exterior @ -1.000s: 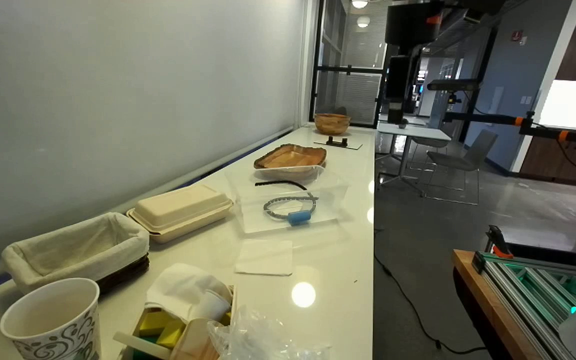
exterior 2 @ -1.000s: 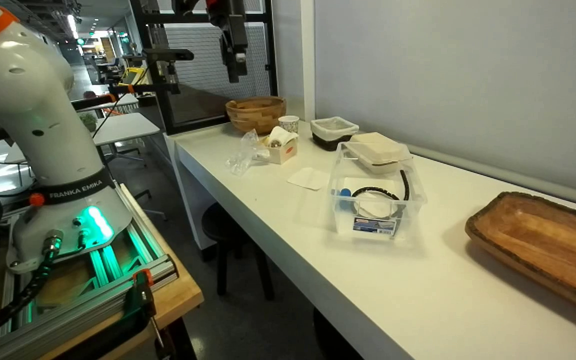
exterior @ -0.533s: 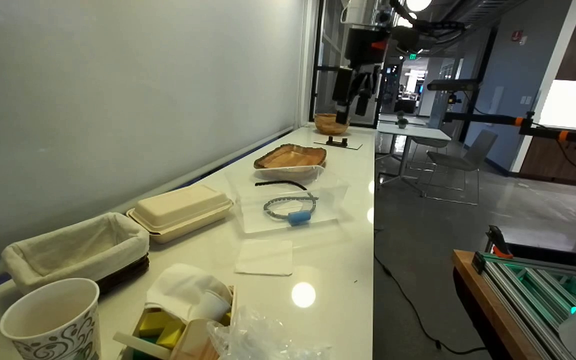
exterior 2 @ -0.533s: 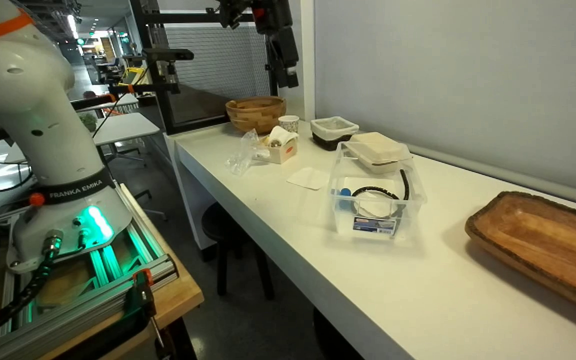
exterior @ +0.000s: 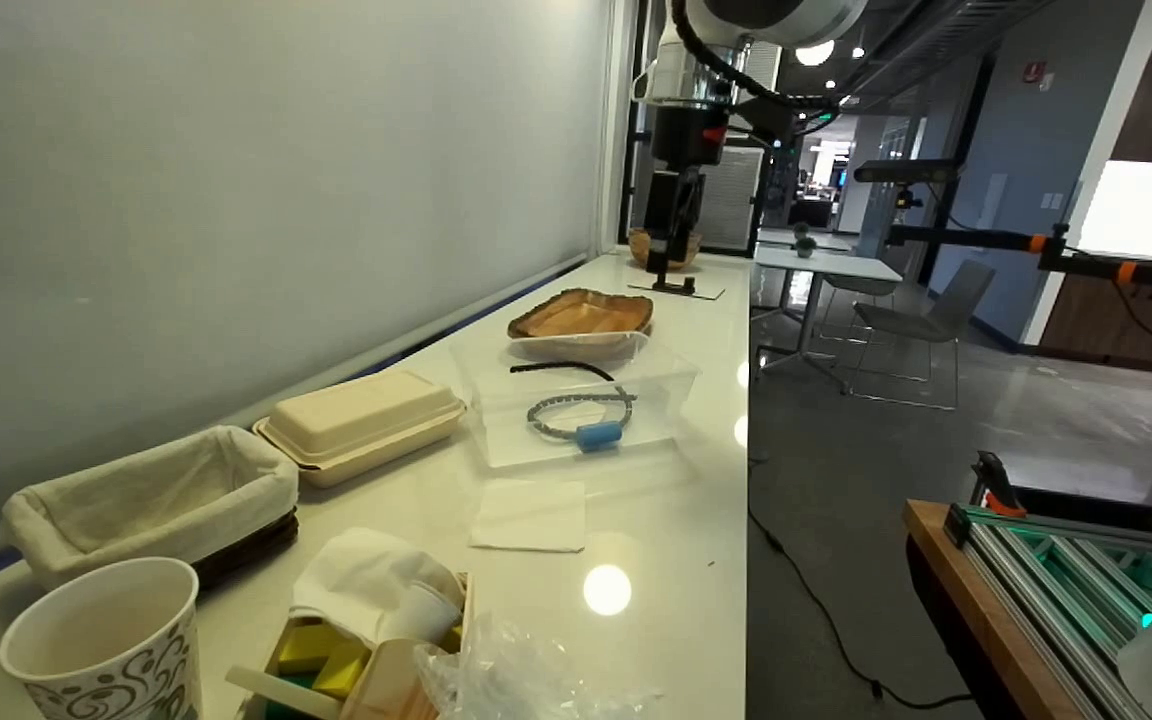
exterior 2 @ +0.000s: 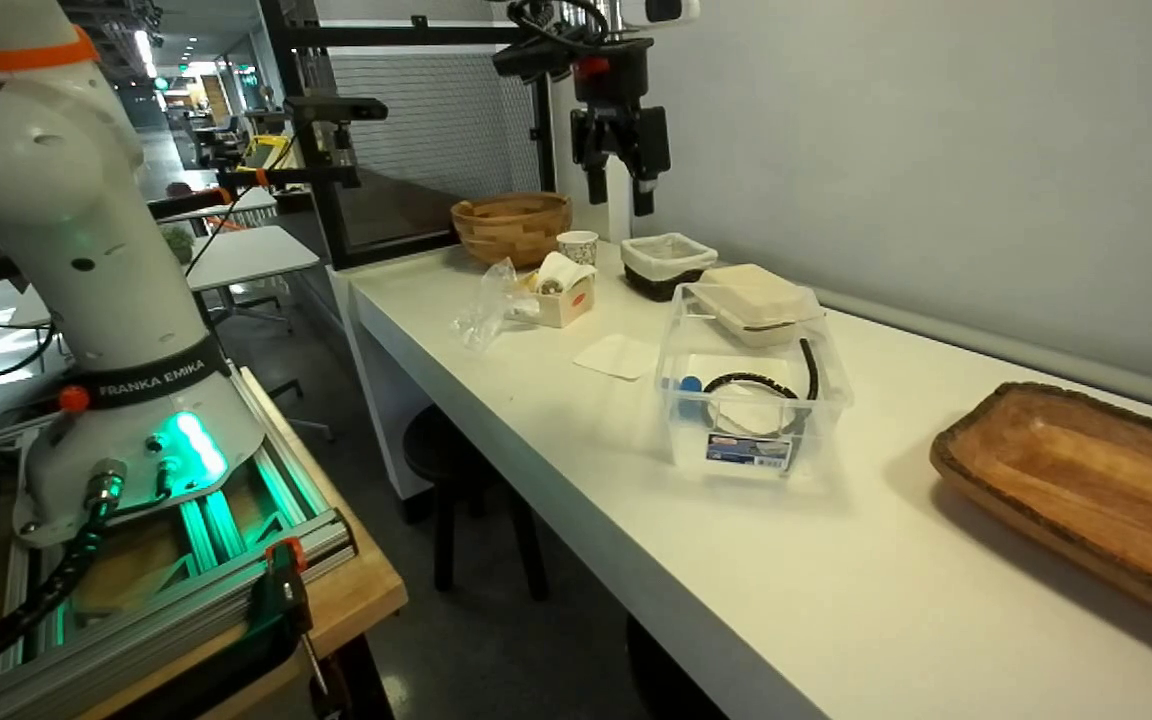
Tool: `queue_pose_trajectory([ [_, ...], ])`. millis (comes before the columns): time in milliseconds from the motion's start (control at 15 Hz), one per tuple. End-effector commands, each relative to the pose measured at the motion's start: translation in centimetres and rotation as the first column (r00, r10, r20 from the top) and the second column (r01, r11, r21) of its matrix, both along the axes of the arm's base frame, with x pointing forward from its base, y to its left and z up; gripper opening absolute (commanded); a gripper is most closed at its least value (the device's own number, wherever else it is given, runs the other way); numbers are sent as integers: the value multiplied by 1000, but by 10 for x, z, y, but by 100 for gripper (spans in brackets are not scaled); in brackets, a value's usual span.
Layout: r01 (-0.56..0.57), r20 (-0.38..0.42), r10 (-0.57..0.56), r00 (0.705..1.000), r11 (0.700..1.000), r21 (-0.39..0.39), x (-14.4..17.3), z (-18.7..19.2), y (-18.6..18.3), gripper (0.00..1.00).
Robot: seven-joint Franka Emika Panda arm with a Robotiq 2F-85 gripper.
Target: Move the clear container to the left.
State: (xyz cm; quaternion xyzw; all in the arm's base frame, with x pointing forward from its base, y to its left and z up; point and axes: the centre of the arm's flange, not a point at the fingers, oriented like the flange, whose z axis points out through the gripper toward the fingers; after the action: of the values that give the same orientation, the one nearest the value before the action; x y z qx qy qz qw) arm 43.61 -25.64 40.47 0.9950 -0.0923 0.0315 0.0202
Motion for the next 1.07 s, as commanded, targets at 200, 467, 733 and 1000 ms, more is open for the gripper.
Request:
queue_pose_trajectory([
  [200, -28, 27, 28, 999, 999, -15, 2, 4, 2, 100],
  [467, -216, 133, 217, 967, 976, -21, 35, -13, 20, 100],
  [733, -301, 250, 318, 915, 948, -102, 68, -44, 43, 100],
  [1000, -455, 254, 456, 853, 888, -70, 84, -84, 56, 100],
])
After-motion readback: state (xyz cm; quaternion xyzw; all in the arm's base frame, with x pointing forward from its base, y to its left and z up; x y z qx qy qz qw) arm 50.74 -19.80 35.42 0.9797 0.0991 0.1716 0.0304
